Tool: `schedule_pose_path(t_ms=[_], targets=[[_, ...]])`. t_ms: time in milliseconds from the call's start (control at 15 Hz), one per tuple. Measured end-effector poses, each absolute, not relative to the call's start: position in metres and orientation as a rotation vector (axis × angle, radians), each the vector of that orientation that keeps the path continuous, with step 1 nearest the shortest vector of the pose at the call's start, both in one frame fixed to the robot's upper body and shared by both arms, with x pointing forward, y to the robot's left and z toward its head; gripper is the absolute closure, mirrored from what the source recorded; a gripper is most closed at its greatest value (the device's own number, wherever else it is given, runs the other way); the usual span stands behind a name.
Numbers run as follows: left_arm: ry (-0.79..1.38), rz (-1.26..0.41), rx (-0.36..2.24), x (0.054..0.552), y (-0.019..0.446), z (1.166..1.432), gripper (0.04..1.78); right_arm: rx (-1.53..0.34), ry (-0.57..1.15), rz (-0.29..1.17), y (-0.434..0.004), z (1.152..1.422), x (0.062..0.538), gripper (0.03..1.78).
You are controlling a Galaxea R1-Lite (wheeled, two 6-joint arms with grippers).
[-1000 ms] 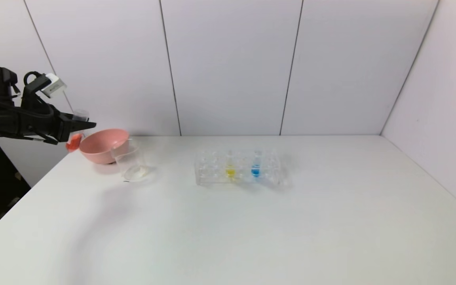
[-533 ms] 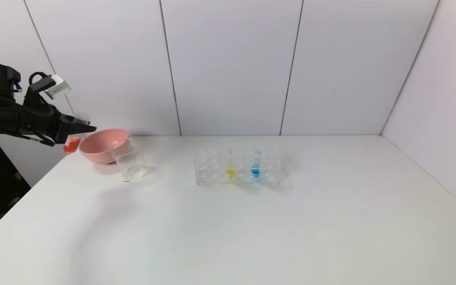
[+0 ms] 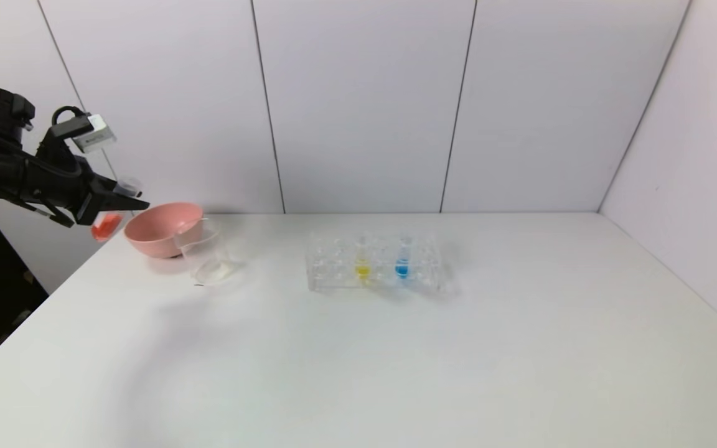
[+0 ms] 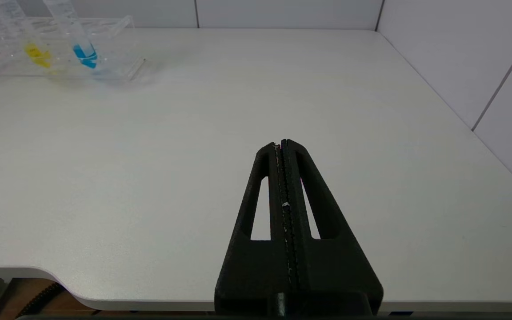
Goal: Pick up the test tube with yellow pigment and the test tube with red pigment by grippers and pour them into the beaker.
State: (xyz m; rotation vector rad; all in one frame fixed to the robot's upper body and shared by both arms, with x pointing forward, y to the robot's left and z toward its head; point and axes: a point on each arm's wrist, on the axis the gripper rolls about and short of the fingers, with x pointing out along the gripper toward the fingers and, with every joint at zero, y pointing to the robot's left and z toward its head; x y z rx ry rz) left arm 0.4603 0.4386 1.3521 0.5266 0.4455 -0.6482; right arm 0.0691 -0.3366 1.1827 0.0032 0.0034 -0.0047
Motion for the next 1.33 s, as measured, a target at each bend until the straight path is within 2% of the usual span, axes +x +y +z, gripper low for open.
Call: schedule_pose_path(t_ms=[533,1333], targets=[[0.431,-0.766,0.734,0.469,0.438,1.350,1.29,0.003,0.003,-0.004,-0.337,1.183,0.069,1.70],[0.514,-0.746,0.828,0.482,0.421,1.340,1.29,0.003,0.003,-0.005,-0.337,1.183,0.069,1.70]])
